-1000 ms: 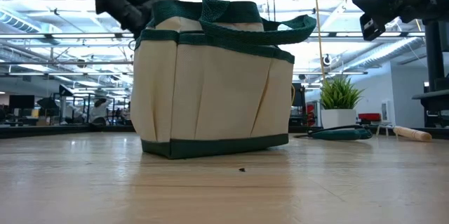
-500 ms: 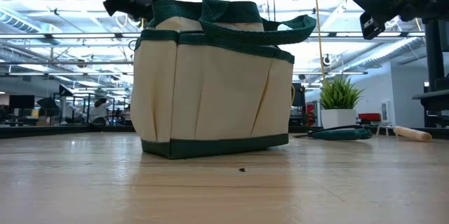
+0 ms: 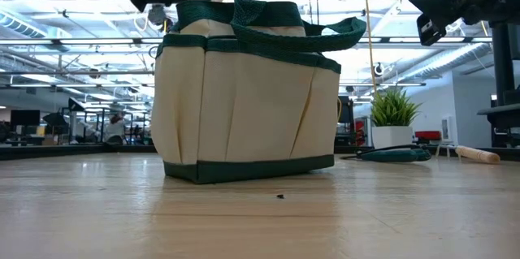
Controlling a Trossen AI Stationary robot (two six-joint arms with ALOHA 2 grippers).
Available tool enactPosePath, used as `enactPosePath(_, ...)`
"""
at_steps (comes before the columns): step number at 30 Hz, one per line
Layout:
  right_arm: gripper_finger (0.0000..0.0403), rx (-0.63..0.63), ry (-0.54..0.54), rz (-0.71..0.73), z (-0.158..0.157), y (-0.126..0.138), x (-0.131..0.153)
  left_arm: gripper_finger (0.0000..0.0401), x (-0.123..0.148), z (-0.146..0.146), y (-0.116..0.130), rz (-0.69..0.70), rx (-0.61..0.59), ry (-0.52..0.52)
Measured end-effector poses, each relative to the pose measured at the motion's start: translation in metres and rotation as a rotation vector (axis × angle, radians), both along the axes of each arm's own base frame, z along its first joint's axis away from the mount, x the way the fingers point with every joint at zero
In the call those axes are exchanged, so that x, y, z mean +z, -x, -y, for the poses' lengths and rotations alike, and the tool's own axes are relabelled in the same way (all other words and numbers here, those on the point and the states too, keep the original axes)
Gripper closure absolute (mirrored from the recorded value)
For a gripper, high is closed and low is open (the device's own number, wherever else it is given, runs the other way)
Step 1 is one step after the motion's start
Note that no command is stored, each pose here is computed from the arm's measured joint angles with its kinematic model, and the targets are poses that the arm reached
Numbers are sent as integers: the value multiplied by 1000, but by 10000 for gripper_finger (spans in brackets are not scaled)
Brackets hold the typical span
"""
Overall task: Pick & Place Garden tools in Gardening bag
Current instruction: Put the left brown hand rake into the gardening bag
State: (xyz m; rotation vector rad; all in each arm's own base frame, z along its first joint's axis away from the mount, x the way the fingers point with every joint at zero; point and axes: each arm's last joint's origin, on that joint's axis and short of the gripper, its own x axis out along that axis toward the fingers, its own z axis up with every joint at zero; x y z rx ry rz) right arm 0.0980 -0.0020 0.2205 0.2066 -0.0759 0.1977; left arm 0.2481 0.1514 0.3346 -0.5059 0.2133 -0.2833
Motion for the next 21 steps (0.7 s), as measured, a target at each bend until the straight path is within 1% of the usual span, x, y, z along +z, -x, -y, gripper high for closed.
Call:
enactPosePath(8, 273, 1, 0, 0, 0, 0, 0, 331, 4, 19, -12, 31, -64, -5)
enactPosePath(11, 273, 2, -4, -1, 0, 0, 0, 331, 6, 26, -16, 44, -73, -11)
enactPosePath(16, 273, 8, -48, -9, 0, 0, 0, 331, 9, 36, -21, 70, -89, -22)
enactPosePath(21, 273, 35, -42, -10, -1, 0, 0, 331, 15, 48, -23, 101, -100, -38)
